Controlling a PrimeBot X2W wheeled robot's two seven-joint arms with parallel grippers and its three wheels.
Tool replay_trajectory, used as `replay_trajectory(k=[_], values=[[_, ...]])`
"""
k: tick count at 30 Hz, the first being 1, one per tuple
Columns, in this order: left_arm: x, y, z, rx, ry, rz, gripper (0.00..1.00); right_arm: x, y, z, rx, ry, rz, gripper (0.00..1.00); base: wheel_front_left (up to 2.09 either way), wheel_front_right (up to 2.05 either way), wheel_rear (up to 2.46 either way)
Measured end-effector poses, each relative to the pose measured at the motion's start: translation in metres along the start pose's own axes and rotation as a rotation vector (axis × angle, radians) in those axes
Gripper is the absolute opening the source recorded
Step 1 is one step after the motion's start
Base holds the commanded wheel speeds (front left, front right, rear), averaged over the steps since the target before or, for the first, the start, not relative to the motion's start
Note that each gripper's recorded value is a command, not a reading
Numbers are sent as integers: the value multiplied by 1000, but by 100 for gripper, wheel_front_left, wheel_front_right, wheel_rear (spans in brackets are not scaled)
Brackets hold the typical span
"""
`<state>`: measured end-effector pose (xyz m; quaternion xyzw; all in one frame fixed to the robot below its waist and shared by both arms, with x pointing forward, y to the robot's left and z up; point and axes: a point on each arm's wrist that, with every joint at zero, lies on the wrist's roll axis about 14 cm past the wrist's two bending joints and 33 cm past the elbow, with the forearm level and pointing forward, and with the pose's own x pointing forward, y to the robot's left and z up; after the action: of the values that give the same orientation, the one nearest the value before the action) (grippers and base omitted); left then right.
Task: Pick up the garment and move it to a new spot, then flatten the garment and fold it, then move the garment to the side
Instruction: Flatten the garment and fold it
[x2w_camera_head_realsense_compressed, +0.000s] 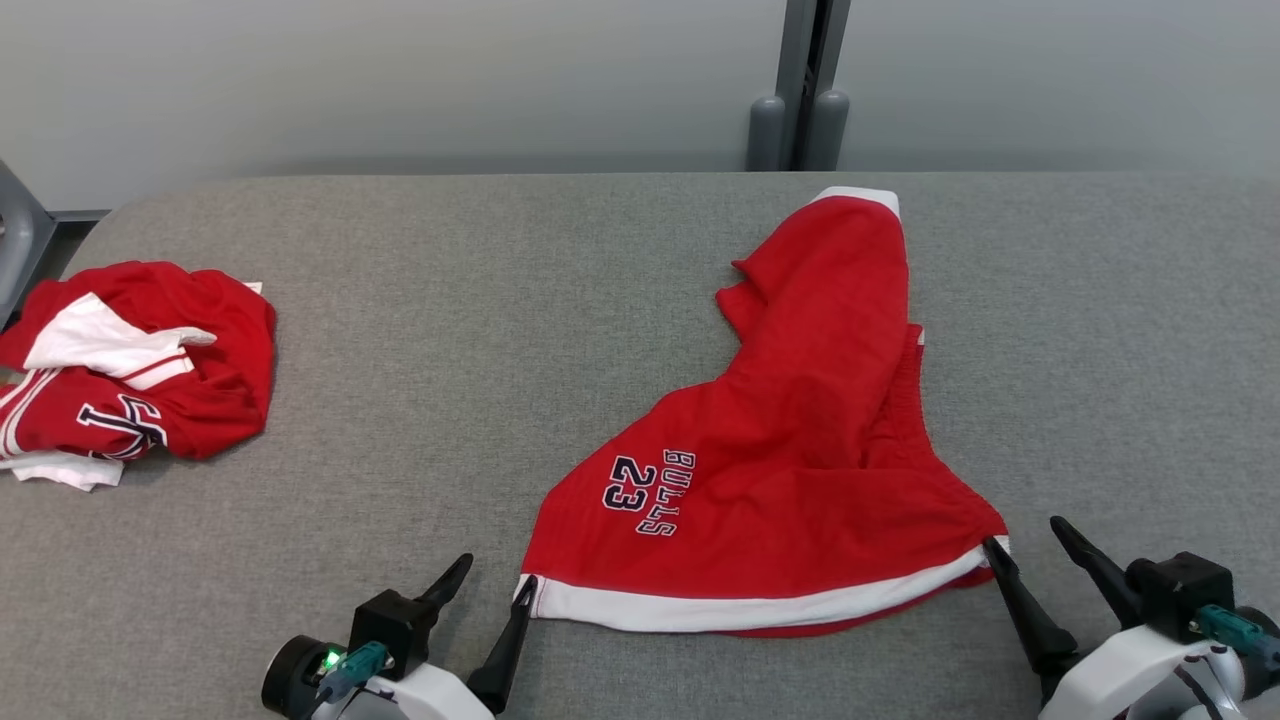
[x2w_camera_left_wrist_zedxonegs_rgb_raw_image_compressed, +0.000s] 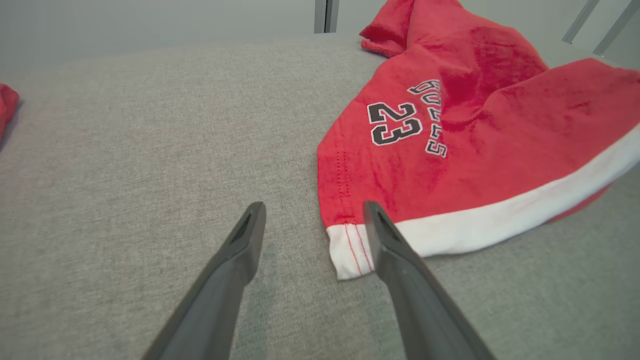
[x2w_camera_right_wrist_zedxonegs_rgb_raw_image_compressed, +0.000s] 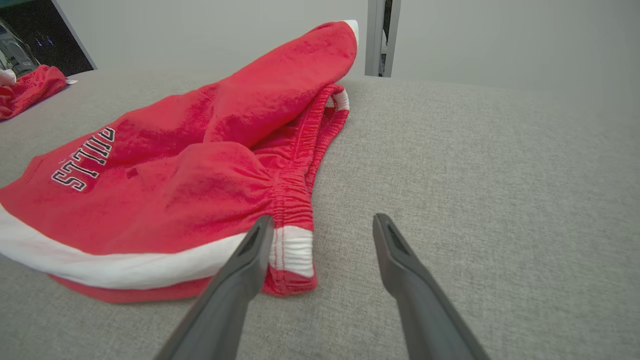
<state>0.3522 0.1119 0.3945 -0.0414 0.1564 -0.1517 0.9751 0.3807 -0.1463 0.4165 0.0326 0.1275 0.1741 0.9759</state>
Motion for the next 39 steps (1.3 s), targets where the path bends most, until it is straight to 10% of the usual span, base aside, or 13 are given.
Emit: replay_trajectory(k=[18, 20, 21, 39], values=[[16, -20, -38, -24, 149, -93, 100, 9, 17, -17, 15, 83, 116, 100, 0, 0, 0], [17, -25, -39, -35, 152, -101, 13, 9, 18, -16, 17, 84, 122, 25, 0, 0, 0], [17, -27, -38, -34, 150, -108, 0, 9, 20, -15, 14, 82, 128, 0, 0, 0, 0], [35, -12, 78, -144, -198, -82, 0, 19, 43, 80, 75, -193, 190, 0, 0, 0, 0]])
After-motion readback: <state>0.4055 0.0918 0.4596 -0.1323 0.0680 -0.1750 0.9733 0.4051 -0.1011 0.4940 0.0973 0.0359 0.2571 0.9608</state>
